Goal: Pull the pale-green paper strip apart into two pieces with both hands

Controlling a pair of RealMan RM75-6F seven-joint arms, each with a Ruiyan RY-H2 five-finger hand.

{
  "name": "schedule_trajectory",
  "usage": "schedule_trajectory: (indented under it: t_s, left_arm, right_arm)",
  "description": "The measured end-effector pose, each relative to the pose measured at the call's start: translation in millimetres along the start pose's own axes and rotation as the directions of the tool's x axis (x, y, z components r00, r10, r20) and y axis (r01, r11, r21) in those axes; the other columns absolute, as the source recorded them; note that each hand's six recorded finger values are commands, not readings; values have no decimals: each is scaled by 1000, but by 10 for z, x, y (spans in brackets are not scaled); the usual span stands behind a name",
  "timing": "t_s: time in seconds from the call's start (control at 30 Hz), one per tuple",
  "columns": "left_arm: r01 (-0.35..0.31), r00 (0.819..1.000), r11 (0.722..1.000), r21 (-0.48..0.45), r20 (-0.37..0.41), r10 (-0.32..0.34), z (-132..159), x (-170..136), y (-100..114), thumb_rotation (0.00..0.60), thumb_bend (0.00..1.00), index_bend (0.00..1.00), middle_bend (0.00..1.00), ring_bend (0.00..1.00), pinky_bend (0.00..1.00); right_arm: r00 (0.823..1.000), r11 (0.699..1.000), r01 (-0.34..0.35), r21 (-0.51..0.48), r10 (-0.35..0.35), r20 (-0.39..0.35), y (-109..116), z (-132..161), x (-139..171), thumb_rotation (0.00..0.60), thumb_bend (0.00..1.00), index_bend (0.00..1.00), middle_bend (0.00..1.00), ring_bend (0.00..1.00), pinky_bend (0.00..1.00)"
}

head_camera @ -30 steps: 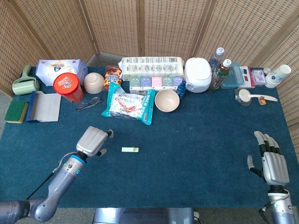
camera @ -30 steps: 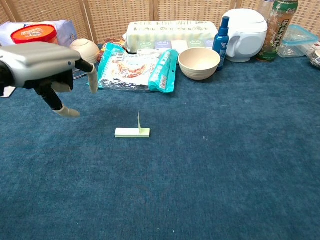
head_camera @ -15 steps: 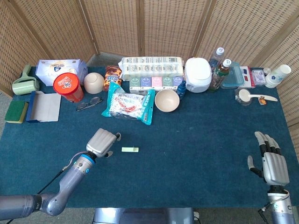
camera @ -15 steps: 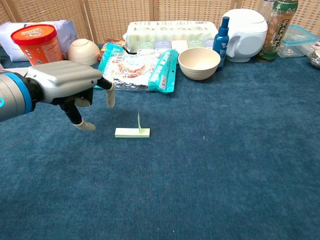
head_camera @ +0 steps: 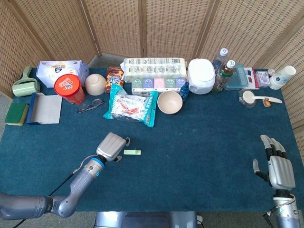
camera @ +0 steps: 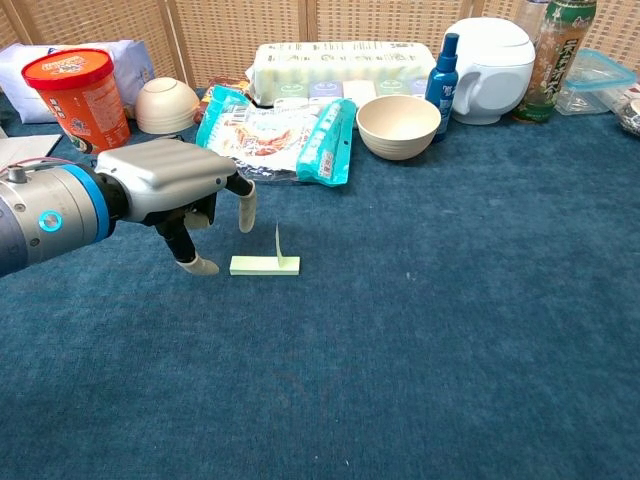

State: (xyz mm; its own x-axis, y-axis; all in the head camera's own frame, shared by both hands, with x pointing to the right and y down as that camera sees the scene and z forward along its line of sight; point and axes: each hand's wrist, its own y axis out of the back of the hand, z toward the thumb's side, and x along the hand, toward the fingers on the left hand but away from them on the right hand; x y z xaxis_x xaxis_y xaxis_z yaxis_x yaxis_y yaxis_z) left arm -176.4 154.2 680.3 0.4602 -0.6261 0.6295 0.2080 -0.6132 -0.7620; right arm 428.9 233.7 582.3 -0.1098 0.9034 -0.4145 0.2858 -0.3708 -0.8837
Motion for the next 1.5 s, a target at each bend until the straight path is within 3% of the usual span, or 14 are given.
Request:
schedule_trajectory:
  t_s: [1.5]
  left_arm:
    - [63, 996, 998, 3, -63, -62, 134, 233, -155, 600, 203, 486, 1000, 988, 1000]
  right_arm:
    - [999, 1000, 0, -15, 0, 36, 17, -166, 85, 600, 507, 0, 109, 10, 83]
